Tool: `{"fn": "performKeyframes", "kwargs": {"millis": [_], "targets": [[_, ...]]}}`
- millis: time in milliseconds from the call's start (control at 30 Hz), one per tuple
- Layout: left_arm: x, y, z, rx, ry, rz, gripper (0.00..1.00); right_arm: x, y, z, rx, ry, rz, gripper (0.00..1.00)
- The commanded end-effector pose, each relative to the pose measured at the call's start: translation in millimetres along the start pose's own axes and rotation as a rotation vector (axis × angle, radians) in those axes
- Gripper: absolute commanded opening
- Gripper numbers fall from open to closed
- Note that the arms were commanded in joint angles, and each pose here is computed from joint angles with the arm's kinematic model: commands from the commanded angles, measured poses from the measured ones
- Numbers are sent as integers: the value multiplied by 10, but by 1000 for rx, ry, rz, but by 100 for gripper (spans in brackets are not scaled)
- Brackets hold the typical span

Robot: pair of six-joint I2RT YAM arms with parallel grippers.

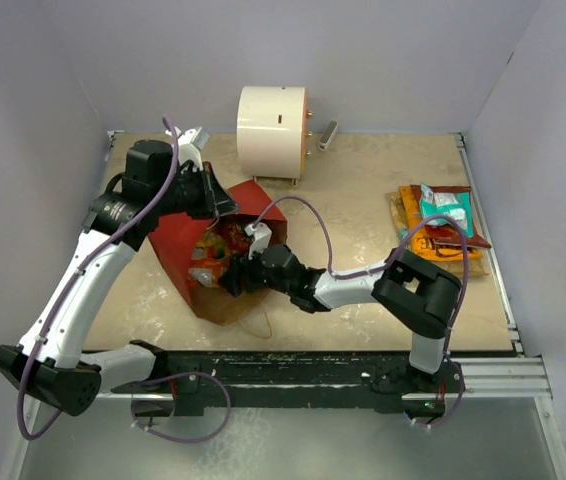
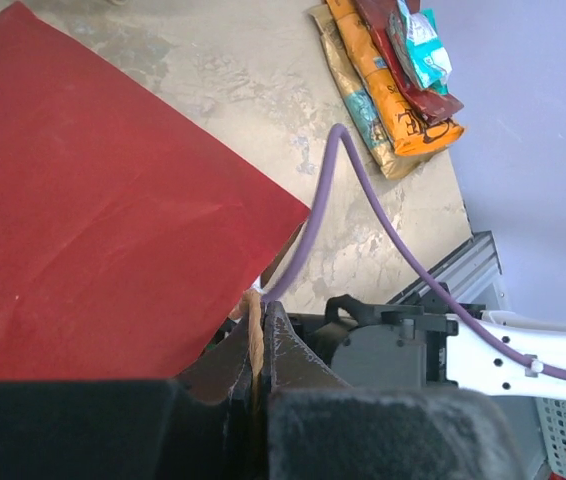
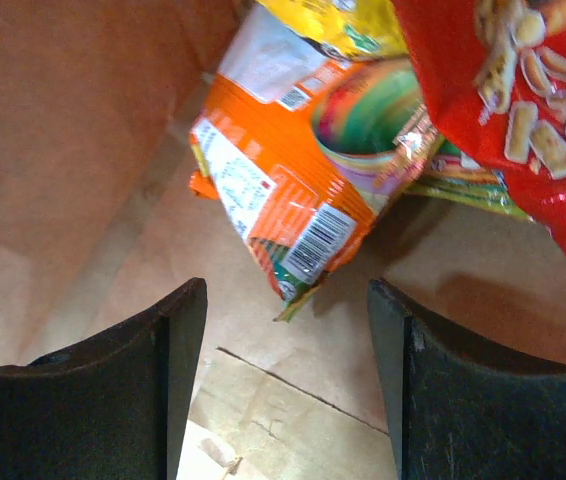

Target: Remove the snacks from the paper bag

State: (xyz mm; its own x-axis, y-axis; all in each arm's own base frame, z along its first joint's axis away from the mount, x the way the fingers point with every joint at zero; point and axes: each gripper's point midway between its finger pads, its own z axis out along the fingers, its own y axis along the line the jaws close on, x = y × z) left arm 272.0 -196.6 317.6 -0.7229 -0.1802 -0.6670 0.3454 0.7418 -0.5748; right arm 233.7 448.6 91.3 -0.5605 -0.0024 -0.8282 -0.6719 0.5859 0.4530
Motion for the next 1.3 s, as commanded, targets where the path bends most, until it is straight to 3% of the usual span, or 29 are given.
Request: {"fn": "performKeyframes", "kwargs": {"millis": [0, 100, 333, 433, 533, 733, 967, 1267], "targets": [[-282, -292, -42, 107, -69, 23, 0, -163, -74, 93, 72, -87, 141, 67], [-295, -308, -17, 115, -60, 29, 0, -32, -155, 149, 108, -71, 233, 67], [-257, -296, 8, 114, -24, 40, 0, -20, -196, 335, 121, -100, 282, 65], [-199, -263, -11, 100, 1, 51, 0, 119, -313, 426, 173, -76, 300, 57], [-169, -236, -33, 86, 9, 58, 0, -21, -255, 485, 159, -108, 303, 40], [-145, -180, -69, 53, 0, 58, 0, -200, -146, 399, 117, -142, 257, 20], [-161, -76, -125, -12, -41, 40, 0, -208, -92, 187, 88, -103, 136, 5], [-189, 56, -89, -83, -75, -24, 0, -423, 124, -330, 11, -57, -60, 0]]}}
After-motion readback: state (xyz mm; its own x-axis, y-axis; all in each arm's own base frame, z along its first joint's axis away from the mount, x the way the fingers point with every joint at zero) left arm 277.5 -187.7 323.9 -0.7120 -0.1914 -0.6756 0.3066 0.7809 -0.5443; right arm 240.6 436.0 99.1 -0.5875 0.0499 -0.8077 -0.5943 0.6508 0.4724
